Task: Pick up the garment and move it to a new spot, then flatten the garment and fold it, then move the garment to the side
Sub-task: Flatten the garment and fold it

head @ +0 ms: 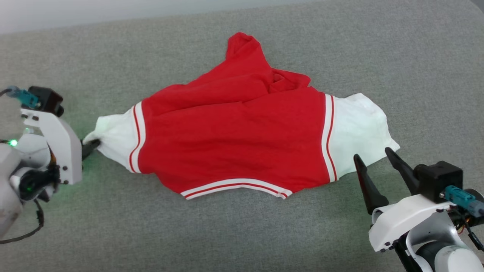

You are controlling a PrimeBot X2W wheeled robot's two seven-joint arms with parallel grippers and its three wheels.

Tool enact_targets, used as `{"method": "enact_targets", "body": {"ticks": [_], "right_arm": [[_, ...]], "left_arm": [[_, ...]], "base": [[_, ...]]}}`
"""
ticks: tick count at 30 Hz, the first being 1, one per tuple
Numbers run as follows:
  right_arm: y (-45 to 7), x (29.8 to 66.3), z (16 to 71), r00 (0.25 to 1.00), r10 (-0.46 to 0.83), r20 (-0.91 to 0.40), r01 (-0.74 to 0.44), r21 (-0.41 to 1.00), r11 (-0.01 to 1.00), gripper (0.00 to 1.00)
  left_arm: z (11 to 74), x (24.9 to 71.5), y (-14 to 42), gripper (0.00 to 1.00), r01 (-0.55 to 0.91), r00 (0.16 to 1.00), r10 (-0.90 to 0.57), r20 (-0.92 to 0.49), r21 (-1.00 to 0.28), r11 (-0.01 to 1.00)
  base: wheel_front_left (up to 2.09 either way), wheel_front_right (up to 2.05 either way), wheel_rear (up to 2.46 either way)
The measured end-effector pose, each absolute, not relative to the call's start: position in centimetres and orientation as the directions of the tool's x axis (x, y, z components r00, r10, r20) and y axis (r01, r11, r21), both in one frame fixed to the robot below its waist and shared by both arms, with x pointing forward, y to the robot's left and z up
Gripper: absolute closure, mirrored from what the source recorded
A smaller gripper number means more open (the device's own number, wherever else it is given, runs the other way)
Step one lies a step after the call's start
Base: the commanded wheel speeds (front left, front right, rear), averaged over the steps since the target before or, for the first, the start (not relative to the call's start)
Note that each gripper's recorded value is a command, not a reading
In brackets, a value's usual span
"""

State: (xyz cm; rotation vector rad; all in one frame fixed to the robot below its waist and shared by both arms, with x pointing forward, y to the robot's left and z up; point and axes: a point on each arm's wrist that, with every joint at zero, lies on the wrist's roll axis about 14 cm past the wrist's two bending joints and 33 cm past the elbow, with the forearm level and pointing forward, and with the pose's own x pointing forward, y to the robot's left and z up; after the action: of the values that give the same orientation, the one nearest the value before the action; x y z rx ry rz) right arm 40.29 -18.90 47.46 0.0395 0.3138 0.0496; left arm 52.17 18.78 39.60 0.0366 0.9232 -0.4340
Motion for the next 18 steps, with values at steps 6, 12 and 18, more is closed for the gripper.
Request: {"method": "enact_targets", "body": {"ticks": [6, 12, 18], "right_arm": [[-17.4, 40.7, 47.7, 0.941, 0.096, -0.324, -0.098, 0.008, 0.995, 0.0], [-16.3, 40.3, 47.1, 0.906, 0.164, -0.389, -0.207, -0.07, 0.976, 0.0], [-15.8, 39.2, 45.4, 0.828, 0.232, -0.51, -0.352, -0.153, 0.923, 0.0]], "left_arm": [[41.7, 52.1, 18.5, 0.0, 0.387, 0.609, -0.381, -0.696, -0.158, 0.908], [45.0, 51.6, 20.1, 0.0, 0.366, 0.74, -0.389, -0.548, -0.158, 0.917], [47.3, 49.7, 21.0, 0.0, 0.344, 0.844, -0.392, -0.367, -0.192, 0.919]], "base": [[0.0, 0.0, 0.0], [0.0, 0.0, 0.0], [0.0, 0.0, 0.0]]}}
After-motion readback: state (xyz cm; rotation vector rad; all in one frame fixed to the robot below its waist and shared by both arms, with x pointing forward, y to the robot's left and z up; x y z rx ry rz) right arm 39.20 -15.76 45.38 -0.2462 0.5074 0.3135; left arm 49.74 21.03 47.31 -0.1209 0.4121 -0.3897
